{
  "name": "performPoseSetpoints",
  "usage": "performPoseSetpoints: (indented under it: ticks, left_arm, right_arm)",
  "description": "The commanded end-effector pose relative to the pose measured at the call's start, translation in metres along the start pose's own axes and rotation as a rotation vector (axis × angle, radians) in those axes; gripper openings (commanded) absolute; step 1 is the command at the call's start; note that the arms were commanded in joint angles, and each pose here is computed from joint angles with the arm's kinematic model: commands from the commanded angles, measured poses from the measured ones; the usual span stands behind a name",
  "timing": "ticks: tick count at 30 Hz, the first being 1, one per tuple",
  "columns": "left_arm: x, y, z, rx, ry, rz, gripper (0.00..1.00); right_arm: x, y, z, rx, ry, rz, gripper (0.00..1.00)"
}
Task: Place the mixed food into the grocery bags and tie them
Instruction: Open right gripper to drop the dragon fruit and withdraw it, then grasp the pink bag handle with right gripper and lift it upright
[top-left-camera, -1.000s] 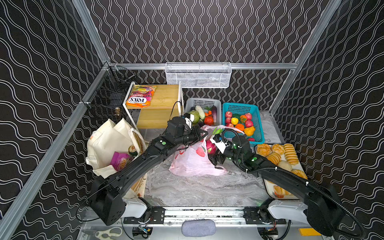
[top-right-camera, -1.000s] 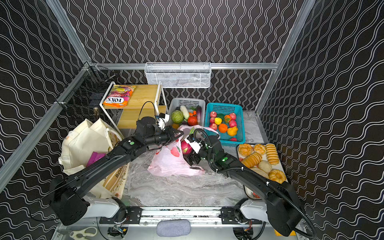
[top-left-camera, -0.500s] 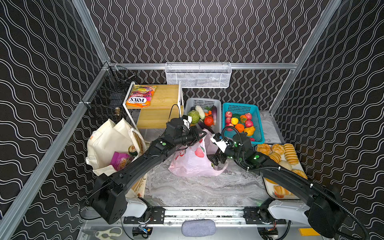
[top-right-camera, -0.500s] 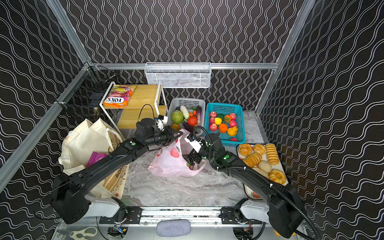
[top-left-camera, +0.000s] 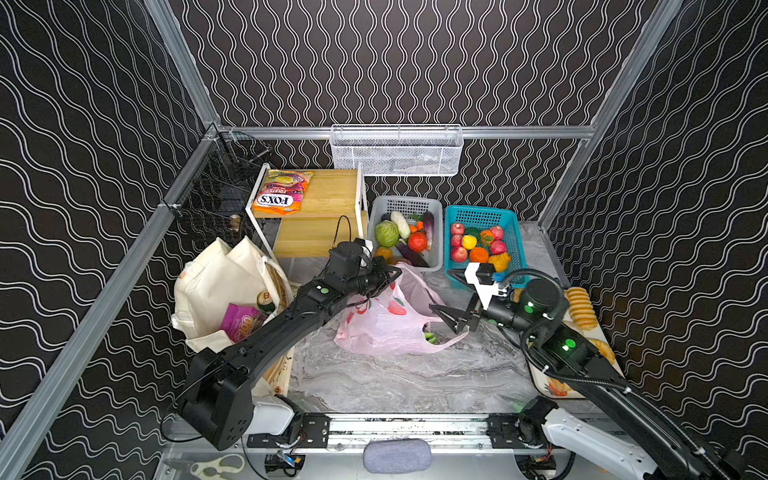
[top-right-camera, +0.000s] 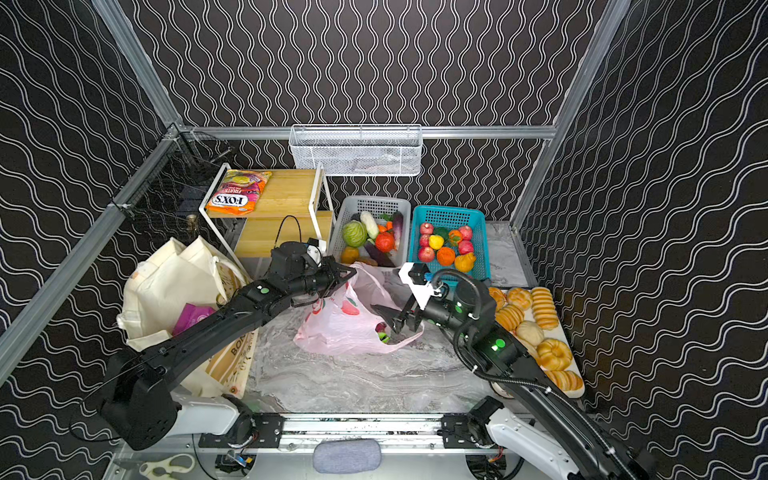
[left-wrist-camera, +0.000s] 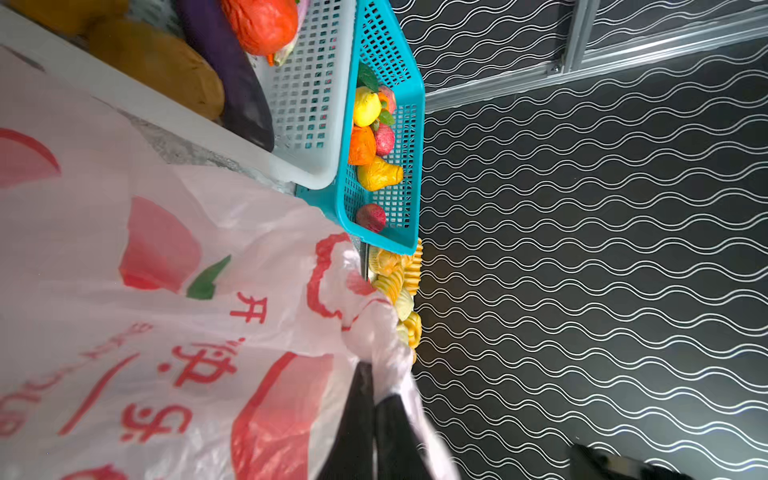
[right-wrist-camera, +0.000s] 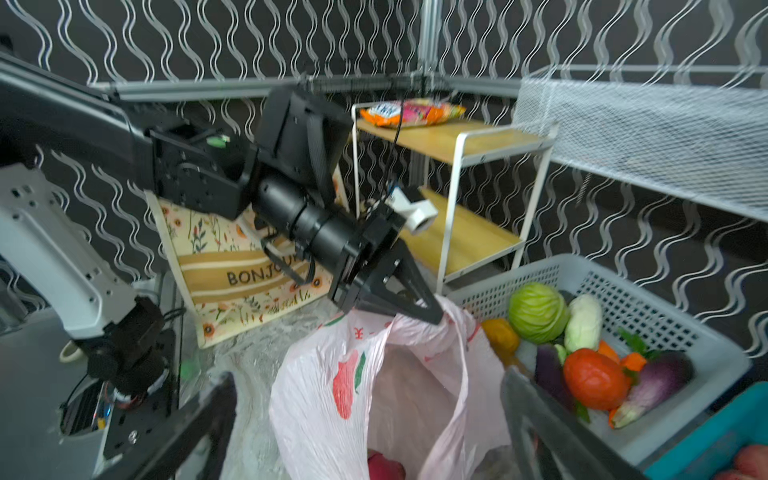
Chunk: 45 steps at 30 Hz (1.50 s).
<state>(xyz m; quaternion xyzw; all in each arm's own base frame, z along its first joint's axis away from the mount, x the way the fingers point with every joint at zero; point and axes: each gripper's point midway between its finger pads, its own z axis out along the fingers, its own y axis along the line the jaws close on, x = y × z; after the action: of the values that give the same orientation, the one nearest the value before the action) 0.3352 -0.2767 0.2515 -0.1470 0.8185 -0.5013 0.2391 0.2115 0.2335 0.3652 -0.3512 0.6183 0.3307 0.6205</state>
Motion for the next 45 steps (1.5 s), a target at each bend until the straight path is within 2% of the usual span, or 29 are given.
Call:
performPoseSetpoints:
  ticks: [1,3,5,7,9,14,16,20,22,24,29,33,38,43,45]
  left_arm:
    - [-0.005,-0.003,-0.004,0.011,-0.023,0.005,0.0]
    - [-0.005,-0.002,-0.005,0.011,-0.03,0.002,0.0]
    - [-0.007,-0.002,-0.007,0.013,-0.039,0.0,0.0]
    - [-0.007,-0.001,-0.007,0.013,-0.039,-0.004,0.0]
    - [-0.007,-0.001,-0.008,0.015,-0.039,-0.005,0.0]
    - [-0.008,-0.003,-0.011,0.021,-0.046,-0.002,0.0]
    - [-0.009,-0.005,-0.011,0.025,-0.049,0.0,0.0]
    - [-0.01,-0.005,-0.011,0.028,-0.056,0.0,0.0]
    - [-0.01,-0.005,-0.011,0.029,-0.055,-0.004,0.0]
    - [-0.01,-0.006,-0.01,0.033,-0.053,-0.005,0.0]
    - [-0.011,-0.006,-0.011,0.028,-0.056,0.0,0.0]
    - [-0.012,-0.007,-0.011,0.025,-0.055,0.005,0.0]
    - [-0.011,-0.008,-0.009,0.039,-0.047,-0.002,0.0]
    - [-0.01,-0.009,-0.01,0.049,-0.048,-0.011,0.0]
    - [-0.01,-0.01,-0.01,0.052,-0.047,-0.011,0.0]
  right_arm:
    - [-0.011,-0.05,-0.028,0.334,-0.063,0.094,0.99]
    - [0.009,-0.084,-0.05,0.559,-0.052,0.179,0.93]
    - [0.045,-0.111,-0.07,0.739,0.02,0.282,0.86]
    - [0.092,-0.13,-0.086,0.855,0.112,0.441,0.79]
    - [0.138,-0.14,-0.098,0.894,0.174,0.643,0.73]
    - [0.21,-0.109,-0.07,0.59,0.242,1.003,0.61]
    - [0.222,-0.093,-0.057,0.481,0.288,1.112,0.58]
    - [0.236,-0.066,-0.035,0.25,0.321,1.251,0.49]
    - [0.243,-0.057,-0.027,0.166,0.334,1.294,0.44]
    - [0.254,-0.052,-0.022,0.149,0.36,1.31,0.44]
    - [0.269,-0.026,-0.005,0.053,0.443,1.286,0.42]
    - [0.286,-0.025,0.003,0.102,0.465,1.266,0.38]
    - [0.296,-0.018,0.02,0.066,0.491,1.262,0.37]
    - [0.296,-0.019,0.036,0.01,0.457,1.301,0.36]
    - [0.295,-0.019,0.044,0.004,0.431,1.307,0.3]
